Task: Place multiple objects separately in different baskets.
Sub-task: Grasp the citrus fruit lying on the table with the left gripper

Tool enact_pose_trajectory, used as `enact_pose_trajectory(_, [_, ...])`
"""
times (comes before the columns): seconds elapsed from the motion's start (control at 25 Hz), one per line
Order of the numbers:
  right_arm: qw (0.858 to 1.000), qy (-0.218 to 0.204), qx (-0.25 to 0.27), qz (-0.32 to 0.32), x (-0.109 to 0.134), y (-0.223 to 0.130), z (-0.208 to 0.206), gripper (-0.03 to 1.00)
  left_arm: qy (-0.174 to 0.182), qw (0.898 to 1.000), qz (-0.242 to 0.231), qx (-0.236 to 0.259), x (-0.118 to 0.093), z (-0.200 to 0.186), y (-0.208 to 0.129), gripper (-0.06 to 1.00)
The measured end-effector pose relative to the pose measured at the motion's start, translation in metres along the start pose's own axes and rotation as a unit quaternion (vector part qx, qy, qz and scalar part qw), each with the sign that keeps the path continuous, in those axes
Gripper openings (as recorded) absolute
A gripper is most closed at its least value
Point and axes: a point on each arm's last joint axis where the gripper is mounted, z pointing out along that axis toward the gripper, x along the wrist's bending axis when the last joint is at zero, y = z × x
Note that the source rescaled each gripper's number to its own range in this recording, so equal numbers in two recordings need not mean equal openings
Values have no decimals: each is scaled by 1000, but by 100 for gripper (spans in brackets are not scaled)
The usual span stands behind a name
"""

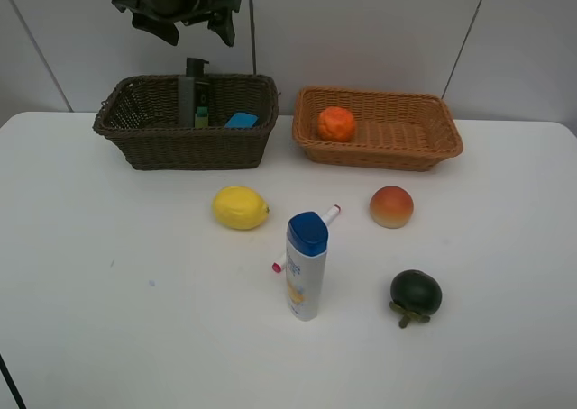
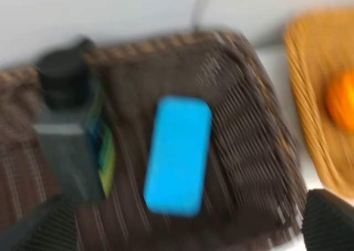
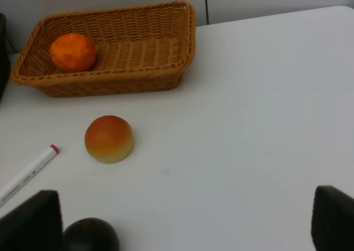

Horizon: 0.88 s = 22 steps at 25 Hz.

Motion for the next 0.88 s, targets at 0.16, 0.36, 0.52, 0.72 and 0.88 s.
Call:
enact_pose_trajectory(0.16, [1000,0,0,0,0,0,0,100,-14,991,86,97,-33,-16,-16,100])
enact_pose_trajectory(0.36, [1000,0,0,0,0,0,0,100,-35,964,190,182,-66,-22,-39,100])
enact_pose_trajectory(0.52, [1000,0,0,0,0,0,0,100,-60,933,292,200,-89,-13,-52,100])
enact_pose_trajectory(0.72, [1000,0,0,0,0,0,0,100,-96,870,428,223,-114,6,-74,100])
enact_pose_trajectory(0.88, [1000,0,0,0,0,0,0,100,-102,841,474,242,-117,26,-84,100])
